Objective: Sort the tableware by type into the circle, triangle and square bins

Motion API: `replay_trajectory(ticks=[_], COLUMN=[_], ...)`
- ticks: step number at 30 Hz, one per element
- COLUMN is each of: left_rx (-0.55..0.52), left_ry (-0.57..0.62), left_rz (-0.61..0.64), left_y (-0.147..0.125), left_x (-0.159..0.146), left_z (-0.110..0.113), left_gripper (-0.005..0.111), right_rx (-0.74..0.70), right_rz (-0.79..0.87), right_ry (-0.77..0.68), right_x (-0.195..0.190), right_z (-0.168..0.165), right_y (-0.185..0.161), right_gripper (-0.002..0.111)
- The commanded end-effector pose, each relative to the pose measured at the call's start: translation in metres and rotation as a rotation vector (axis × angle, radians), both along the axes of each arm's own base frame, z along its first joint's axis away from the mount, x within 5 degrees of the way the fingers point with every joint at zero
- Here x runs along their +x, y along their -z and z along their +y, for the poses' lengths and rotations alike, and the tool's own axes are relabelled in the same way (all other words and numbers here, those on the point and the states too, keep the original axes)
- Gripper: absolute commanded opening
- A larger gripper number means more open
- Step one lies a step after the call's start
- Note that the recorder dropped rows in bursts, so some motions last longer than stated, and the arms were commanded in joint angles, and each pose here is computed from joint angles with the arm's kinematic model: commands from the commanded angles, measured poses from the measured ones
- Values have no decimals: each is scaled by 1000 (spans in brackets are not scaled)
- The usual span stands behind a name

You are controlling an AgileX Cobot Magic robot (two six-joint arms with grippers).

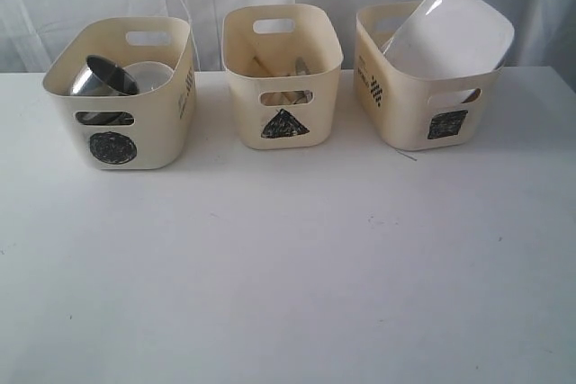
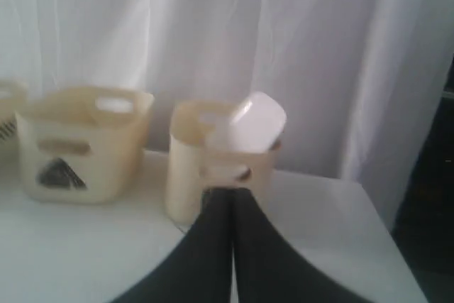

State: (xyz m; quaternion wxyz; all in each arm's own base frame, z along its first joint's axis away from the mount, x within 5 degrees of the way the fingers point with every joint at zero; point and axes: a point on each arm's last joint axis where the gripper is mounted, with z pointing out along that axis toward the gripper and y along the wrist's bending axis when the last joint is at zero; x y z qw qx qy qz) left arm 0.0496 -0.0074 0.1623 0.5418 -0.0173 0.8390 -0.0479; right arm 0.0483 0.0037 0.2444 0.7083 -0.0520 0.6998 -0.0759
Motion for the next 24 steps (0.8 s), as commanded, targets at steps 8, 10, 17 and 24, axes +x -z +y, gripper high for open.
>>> replay_trajectory(ticks=[8,10,17,24], left_rx=[0,0,0,-2], left_ry=[8,8,8,8], left_rz=[1,1,1,1], left_y=[1,1,1,1], left_x=[0,0,0,0], left_z=[0,0,0,-1], left_gripper=[0,0,0,0], right_rx=[-135,-123,182,220], right_rz=[318,312,256,267], right_ry=[-103,-107,-92,7], right_x=[4,4,5,5], right_z=[0,1,3,-5], right_y=[66,66,60,62], right_gripper=[0,0,0,0])
